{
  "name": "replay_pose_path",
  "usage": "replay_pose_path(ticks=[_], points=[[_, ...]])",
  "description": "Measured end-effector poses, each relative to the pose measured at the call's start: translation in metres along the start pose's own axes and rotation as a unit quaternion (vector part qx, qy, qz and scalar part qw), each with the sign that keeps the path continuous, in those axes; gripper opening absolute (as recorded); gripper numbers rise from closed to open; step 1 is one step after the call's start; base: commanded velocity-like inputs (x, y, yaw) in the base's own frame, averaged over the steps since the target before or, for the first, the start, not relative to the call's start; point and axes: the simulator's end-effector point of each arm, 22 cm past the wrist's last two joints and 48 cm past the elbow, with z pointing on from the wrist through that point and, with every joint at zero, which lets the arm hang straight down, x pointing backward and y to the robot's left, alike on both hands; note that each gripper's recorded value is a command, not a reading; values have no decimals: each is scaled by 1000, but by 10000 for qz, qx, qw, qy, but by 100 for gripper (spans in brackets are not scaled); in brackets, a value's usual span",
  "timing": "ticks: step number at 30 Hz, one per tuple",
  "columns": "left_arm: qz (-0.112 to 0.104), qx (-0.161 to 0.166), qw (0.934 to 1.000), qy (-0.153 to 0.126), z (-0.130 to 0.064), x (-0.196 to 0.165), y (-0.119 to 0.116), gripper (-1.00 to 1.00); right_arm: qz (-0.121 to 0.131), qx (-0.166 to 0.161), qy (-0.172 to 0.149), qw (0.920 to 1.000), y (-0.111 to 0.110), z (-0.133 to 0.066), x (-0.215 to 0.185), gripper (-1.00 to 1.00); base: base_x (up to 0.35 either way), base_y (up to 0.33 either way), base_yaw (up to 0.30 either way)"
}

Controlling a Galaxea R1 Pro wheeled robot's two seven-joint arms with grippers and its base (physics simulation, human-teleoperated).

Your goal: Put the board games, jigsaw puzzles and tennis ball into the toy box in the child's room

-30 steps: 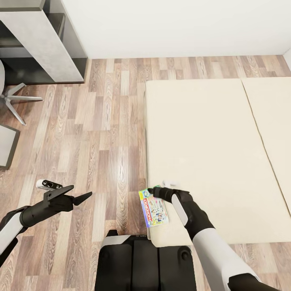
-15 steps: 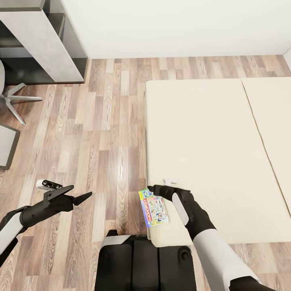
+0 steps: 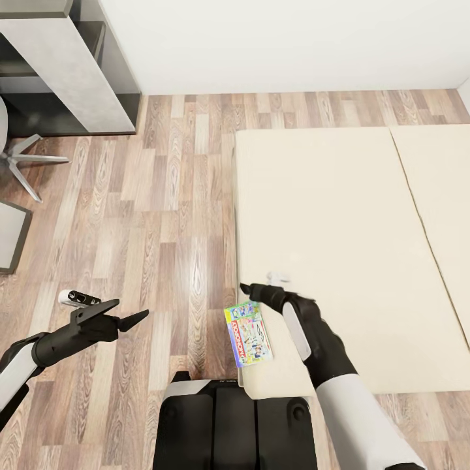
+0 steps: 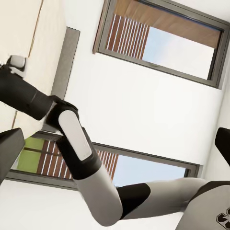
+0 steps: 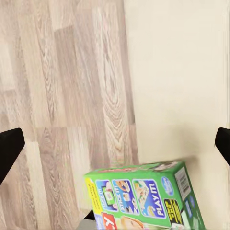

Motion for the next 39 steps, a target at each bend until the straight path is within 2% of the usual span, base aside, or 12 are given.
replay_pose_path(ticks=[6, 12, 16, 18, 21, 24, 29, 33, 39], points=[[1, 1, 10000, 1, 0, 0, 0, 100, 30, -55, -130, 9999, 5, -29, 3, 100, 0, 0, 0], [0, -1, 10000, 0, 0, 0, 0, 100, 94, -95, -220, 9997, 7, -47, 9, 100, 0, 0, 0], [0, 0, 10000, 0, 0, 0, 0, 100, -17, 36, -347, 9994, -14, -72, 17, 100, 0, 0, 0], [0, 0, 10000, 0, 0, 0, 0, 100, -38, 33, -379, 9993, -17, -83, 23, 100, 0, 0, 0], [1, 0, 10000, 1, 0, 0, 0, 100, 15, -97, -301, 9995, -21, -101, 50, 100, 0, 0, 0], [0, 0, 10000, 1, 0, 0, 0, 100, 125, -220, -328, 9991, -26, -111, 58, 100, 0, 0, 0], [0, -2, 10000, 0, 0, 0, 0, 100, 296, -421, -491, 9975, -37, -123, 54, 100, 0, 0, 0], [5, -6, 10000, 4, 0, 0, 0, 100, 441, -769, -704, 9936, -42, -136, 44, 100, 0, 0, 0], [41, 3, 10000, 8, 1, 0, -3, 100, 486, -965, -830, 9907, -43, -146, 38, 100, 0, 0, 0]])
